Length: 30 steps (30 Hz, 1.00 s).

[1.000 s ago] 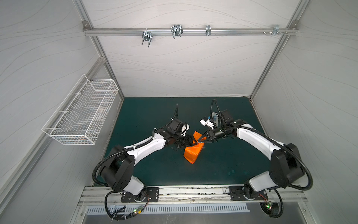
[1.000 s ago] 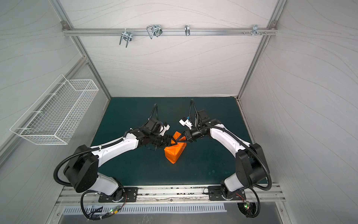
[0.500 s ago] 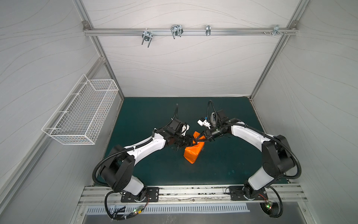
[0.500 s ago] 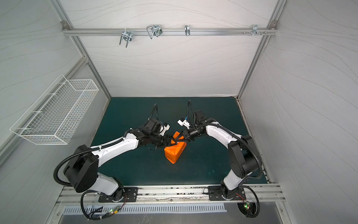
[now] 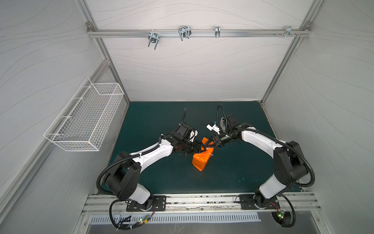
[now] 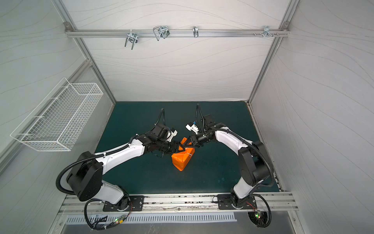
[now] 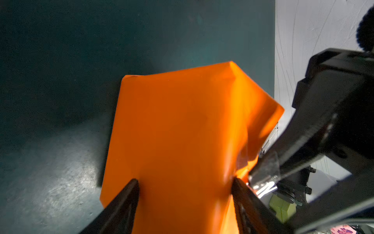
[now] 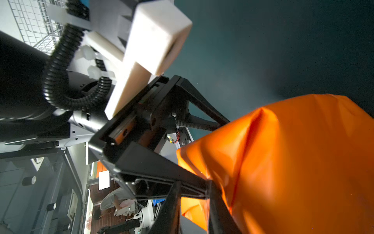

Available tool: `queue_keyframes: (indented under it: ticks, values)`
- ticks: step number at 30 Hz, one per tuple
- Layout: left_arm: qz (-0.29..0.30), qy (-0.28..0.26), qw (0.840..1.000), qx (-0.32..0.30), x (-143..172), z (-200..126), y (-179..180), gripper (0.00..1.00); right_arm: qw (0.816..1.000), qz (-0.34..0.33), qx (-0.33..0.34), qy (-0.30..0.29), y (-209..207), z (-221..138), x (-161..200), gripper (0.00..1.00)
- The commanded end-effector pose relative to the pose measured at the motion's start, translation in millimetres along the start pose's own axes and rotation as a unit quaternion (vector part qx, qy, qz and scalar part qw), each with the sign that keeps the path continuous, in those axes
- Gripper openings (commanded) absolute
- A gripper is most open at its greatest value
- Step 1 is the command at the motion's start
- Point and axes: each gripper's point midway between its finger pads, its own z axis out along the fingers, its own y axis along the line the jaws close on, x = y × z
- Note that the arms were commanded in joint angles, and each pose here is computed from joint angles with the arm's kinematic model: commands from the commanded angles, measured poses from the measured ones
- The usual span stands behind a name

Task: Wrap a gift box in wrapping paper
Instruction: Wrap the gift box with the wrapping paper.

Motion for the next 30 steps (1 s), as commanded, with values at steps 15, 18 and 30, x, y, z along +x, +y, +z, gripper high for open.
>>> queue_keyframes:
  ticks: [15, 18, 30]
  values:
    - [-0.019, 0.023, 0.998, -0.053, 17, 12, 28, 0.73, 0.996, -0.056, 0.060, -0.046, 6, -5, -10, 0.66]
    - [-0.020, 0.023, 0.998, -0.053, 17, 12, 29, 0.73, 0.995, -0.062, 0.064, -0.051, 8, -5, -13, 0.71]
    - [-0.019, 0.026, 0.998, -0.052, 19, 13, 29, 0.73, 0.987, -0.111, 0.082, -0.077, 24, -7, -23, 0.77]
